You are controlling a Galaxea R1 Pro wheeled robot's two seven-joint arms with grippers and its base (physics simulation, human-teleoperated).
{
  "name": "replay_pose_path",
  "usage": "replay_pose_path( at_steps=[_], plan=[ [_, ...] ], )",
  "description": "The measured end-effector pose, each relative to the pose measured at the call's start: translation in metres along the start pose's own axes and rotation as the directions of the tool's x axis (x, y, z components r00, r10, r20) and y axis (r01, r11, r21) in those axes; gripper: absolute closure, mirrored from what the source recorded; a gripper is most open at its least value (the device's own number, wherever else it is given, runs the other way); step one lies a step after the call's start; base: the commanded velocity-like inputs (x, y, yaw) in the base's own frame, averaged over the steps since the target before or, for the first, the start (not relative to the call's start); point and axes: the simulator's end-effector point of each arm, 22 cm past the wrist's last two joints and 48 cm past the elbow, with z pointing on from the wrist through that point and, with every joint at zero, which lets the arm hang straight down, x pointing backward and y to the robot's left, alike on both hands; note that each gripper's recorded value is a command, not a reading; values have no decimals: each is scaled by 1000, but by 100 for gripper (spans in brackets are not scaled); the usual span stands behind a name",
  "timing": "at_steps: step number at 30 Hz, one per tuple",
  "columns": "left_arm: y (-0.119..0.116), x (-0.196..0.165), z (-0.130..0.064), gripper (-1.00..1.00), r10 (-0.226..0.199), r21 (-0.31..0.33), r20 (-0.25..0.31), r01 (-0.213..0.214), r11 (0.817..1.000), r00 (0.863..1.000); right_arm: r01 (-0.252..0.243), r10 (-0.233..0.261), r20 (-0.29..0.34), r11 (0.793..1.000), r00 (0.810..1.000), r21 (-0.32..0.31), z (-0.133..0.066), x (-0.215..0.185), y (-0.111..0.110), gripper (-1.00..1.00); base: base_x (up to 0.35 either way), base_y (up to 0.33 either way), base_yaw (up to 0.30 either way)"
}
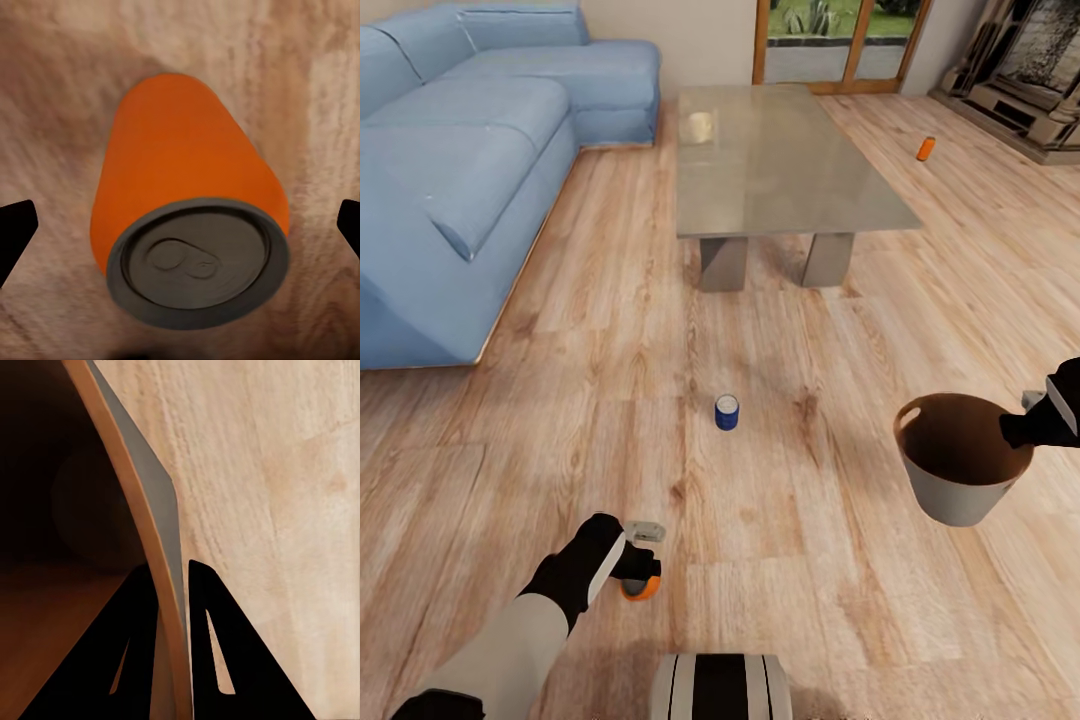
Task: Put the three can of soda from the living room inside the tash can in the kitchen.
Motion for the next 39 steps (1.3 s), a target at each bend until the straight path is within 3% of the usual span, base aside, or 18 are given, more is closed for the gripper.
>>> replay_pose_path(
  at_steps=[4, 21, 22, 39],
  plan=[
    [0, 6, 9, -100, 0, 2, -19, 0, 1000, 1000, 12, -12, -19, 1000, 1000, 13, 11, 4, 1, 100, 0, 0, 0],
    [0, 8, 13, -100, -4, 7, -24, 4, 1000, 1000, 12, -12, -27, 1000, 1000, 9, 17, 5, 5, 100, 0, 0, 0],
    [-1, 8, 13, 100, -4, 7, -23, 4, 1000, 1000, 13, -13, -28, 1000, 1000, 11, 17, 5, 4, 100, 0, 0, 0],
    [-3, 9, 13, 100, -8, 14, -28, 9, 1000, 1000, 27, -26, -32, 999, 999, 23, 18, 7, 2, 100, 0, 0, 0]
  ],
)
